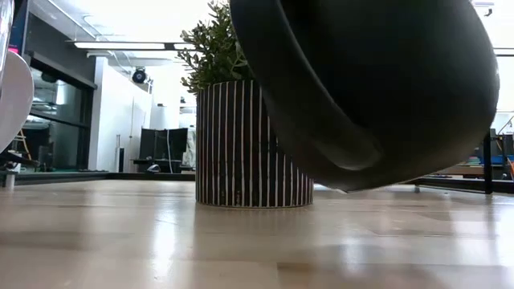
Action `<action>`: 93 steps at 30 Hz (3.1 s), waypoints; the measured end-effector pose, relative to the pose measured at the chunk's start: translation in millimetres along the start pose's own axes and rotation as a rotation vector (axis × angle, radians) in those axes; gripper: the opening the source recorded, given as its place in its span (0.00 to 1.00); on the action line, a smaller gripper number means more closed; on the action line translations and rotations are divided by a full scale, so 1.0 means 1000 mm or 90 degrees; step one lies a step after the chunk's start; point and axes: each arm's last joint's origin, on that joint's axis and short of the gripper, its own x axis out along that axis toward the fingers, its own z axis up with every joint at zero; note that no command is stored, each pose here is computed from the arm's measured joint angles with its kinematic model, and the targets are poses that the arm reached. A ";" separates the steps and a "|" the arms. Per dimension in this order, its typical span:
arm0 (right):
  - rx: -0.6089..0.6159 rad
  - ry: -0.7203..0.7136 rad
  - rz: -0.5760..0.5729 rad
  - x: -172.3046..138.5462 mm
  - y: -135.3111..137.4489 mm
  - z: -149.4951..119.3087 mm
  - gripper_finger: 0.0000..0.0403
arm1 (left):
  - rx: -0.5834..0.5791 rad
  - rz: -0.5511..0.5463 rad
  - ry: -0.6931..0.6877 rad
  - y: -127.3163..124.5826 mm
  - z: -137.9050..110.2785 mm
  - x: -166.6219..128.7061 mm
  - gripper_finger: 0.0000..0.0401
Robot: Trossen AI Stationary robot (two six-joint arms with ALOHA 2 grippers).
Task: Place coffee mugs
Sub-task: Put the black mug on the shelf
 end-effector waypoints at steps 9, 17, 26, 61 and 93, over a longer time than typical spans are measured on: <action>0.000 0.000 0.000 0.000 0.000 0.000 0.05 | 0.009 -0.038 0.010 -0.011 -0.003 0.003 0.01; 0.000 0.000 0.001 0.000 0.000 0.000 0.05 | 0.006 -0.034 0.007 -0.012 -0.002 0.010 0.04; -0.002 0.000 0.001 0.000 0.000 0.000 0.05 | 0.010 -0.065 0.001 -0.013 -0.001 0.009 0.13; 0.022 0.016 0.043 0.000 0.004 0.001 0.05 | -0.010 -0.055 -0.011 0.024 -0.016 -0.134 0.23; -0.013 -0.071 0.214 -0.023 0.047 -0.009 0.05 | -0.202 0.000 0.042 0.032 -0.264 -0.197 0.22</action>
